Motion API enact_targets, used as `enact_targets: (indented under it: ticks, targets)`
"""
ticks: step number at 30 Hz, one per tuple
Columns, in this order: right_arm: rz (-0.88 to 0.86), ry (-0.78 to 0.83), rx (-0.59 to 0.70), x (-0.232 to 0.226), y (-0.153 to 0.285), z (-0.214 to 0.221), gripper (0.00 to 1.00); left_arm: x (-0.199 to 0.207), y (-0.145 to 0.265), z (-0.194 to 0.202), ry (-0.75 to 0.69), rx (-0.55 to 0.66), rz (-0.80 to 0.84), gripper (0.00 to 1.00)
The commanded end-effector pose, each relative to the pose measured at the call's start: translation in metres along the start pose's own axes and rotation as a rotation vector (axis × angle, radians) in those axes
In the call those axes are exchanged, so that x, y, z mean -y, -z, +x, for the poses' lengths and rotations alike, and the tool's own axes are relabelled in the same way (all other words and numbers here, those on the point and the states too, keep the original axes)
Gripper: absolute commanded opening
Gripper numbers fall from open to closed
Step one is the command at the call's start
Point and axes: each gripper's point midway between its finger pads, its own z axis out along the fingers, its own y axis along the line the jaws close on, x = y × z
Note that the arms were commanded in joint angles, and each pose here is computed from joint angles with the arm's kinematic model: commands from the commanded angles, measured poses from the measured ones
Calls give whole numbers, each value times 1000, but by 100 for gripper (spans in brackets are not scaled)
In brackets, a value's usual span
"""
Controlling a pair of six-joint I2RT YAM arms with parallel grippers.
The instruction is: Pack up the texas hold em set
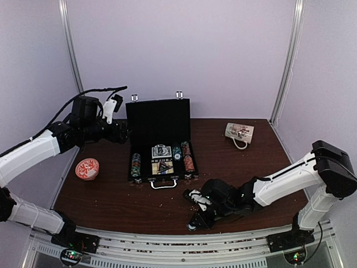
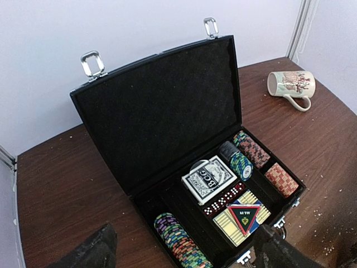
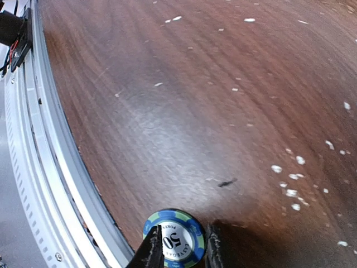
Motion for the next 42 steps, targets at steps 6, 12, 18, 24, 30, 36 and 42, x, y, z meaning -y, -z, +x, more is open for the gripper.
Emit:
enact_targets:
  ticks: [6, 12, 18, 24, 30, 36, 42]
  targets:
    - [48, 17, -129, -2, -11, 34, 27, 0, 3, -5, 15, 29, 11, 88]
    - [38, 41, -128, -13, -8, 31, 27, 0, 4, -5, 16, 30, 14, 88]
    - [49, 58, -142, -16, -10, 33, 26, 0, 6, -6, 16, 35, 15, 88]
    - [124, 76, -91, -8, -4, 19, 30, 1, 5, -4, 18, 29, 21, 88]
    - [237, 143, 18, 2, 24, -10, 42, 2, 6, -4, 17, 32, 23, 88]
    - [334, 281, 74, 0, 45, -7, 41, 1, 6, -3, 20, 31, 23, 88]
    - [482, 463, 61, -6, 49, 11, 43, 1, 4, 0, 22, 24, 21, 88]
